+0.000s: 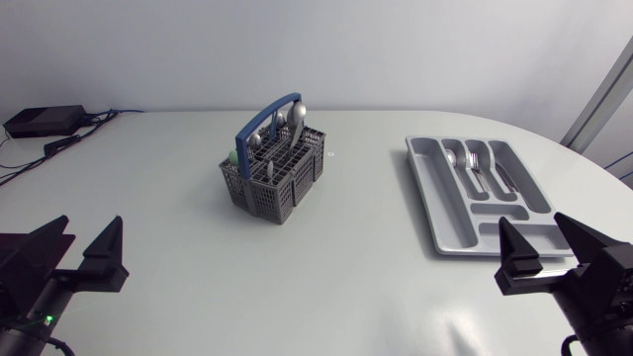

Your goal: Unload the cutlery basket into the drawer organizer.

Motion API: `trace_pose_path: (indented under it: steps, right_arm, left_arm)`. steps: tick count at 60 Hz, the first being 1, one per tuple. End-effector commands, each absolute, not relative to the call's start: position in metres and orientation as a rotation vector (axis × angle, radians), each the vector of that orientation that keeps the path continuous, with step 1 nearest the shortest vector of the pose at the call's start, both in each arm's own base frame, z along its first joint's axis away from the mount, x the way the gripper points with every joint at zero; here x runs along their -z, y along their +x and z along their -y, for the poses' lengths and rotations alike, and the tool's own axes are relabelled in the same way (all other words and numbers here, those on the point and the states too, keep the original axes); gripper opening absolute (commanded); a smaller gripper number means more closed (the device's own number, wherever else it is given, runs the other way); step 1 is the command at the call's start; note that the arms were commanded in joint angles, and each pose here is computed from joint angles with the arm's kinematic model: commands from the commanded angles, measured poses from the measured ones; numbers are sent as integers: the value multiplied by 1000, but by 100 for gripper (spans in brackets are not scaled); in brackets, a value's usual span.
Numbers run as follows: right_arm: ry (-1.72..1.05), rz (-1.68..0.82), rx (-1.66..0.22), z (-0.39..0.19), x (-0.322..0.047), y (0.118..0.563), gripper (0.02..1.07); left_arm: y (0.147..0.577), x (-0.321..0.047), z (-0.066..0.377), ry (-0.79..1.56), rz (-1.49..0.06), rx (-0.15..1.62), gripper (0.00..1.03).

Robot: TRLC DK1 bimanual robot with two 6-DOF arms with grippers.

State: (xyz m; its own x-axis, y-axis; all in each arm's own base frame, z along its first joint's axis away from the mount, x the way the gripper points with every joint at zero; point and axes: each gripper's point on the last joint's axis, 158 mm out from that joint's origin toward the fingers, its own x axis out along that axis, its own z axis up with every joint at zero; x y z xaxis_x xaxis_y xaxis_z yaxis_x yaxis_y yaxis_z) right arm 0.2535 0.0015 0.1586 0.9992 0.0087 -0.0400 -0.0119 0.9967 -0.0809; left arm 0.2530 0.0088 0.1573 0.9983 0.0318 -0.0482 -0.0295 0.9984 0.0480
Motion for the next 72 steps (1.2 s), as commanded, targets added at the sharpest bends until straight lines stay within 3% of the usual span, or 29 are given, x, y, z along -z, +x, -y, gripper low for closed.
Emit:
trace_pose_path:
  steps: [1,32,52,72]
  right_arm:
    - [-66,-60,-9,-2,-148,254,104]
    - [-66,-57,-15,-3,-149,254,104]
    - [-64,42,-78,-23,-195,254,103]
    - [-84,-117,-141,-50,-205,297,103]
  left_arm:
    - [253,-151,-8,49,-57,-26,99]
    - [253,-154,-8,51,-45,-28,99]
    - [250,-218,-9,53,79,-34,97]
    - [315,-231,24,-10,-208,54,97]
